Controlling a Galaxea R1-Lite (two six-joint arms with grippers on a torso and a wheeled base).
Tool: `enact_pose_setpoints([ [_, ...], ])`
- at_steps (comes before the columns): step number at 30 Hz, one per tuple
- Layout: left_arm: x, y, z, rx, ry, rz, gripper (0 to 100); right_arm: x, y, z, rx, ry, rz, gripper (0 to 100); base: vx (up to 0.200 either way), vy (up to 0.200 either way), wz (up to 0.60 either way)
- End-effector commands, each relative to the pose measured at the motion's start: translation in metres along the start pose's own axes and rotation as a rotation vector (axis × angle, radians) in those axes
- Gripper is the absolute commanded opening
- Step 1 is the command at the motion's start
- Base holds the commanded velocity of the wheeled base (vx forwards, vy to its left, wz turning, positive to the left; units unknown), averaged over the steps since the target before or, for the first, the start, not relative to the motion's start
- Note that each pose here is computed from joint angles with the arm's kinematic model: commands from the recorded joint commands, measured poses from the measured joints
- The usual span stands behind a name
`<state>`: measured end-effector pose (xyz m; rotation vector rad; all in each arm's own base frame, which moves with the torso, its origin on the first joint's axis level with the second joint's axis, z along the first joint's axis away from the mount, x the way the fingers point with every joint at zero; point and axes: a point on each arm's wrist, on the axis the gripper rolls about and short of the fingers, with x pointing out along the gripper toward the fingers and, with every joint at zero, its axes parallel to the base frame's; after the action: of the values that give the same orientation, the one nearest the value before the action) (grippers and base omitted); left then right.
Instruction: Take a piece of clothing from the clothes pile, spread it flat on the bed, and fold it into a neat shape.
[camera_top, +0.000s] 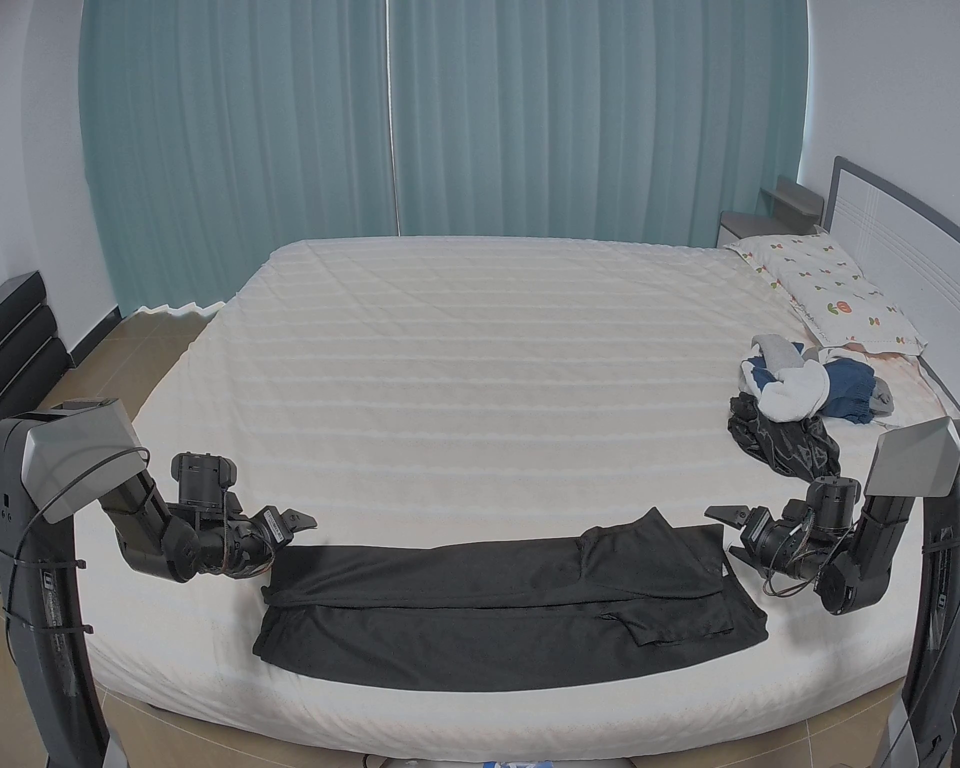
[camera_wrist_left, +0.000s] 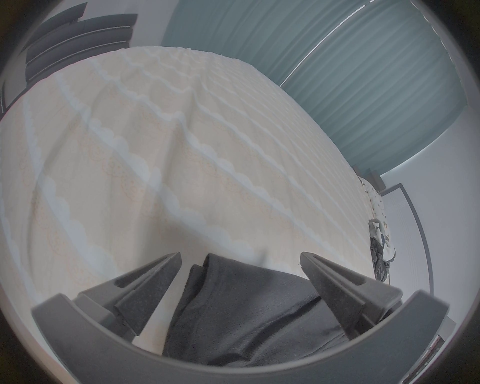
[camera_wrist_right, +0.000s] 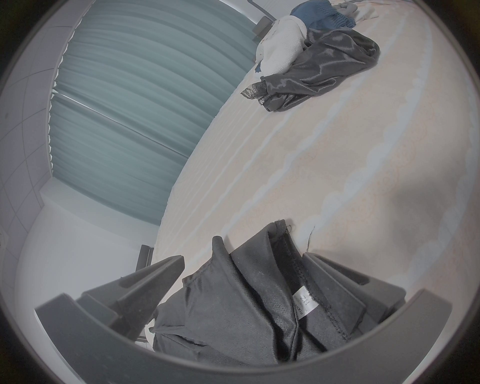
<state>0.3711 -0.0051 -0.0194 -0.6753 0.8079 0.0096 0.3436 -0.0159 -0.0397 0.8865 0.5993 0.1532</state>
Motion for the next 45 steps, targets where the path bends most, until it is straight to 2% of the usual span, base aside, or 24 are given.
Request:
enact_pose_setpoints([
  [1, 0.001, 0.0, -0.001, 0.001, 0.005, 0.001, 100, 0.0, -0.002, -0.002, 0.004, 0.005, -0.005, 100, 0.0, 0.0, 0.0],
  [5, 0.001, 0.0, -0.002, 0.002, 0.005, 0.003, 100, 0.001, -0.002, -0.001, 0.003, 0.004, -0.004, 100, 0.0, 0.0, 0.0],
  [6, 0.001, 0.0, -0.002, 0.002, 0.005, 0.003, 0, 0.001, -0.002, -0.001, 0.003, 0.004, -0.004, 100, 0.0, 0.0, 0.0],
  [17, 0.003, 0.002, 0.0, 0.001, -0.041, 0.063, 0, 0.002, 0.009, 0.0, -0.018, -0.002, 0.022, 100, 0.0, 0.0, 0.0],
  [31, 0.003, 0.001, 0.002, -0.009, -0.05, 0.061, 0, 0.013, 0.005, -0.001, -0.038, 0.002, 0.018, 100, 0.0, 0.0, 0.0],
  [32, 0.003, 0.001, 0.002, -0.009, -0.05, 0.061, 0, 0.015, 0.003, -0.001, -0.05, 0.003, 0.017, 0, 0.0, 0.0, 0.0],
  [38, 0.003, 0.001, 0.003, -0.01, -0.051, 0.062, 0, 0.022, -0.008, -0.007, -0.143, -0.022, -0.048, 0, 0.0, 0.0, 0.0],
  [45, 0.003, 0.002, 0.003, -0.013, -0.052, 0.063, 0, 0.026, -0.005, -0.004, -0.153, -0.054, -0.047, 0, 0.0, 0.0, 0.0],
])
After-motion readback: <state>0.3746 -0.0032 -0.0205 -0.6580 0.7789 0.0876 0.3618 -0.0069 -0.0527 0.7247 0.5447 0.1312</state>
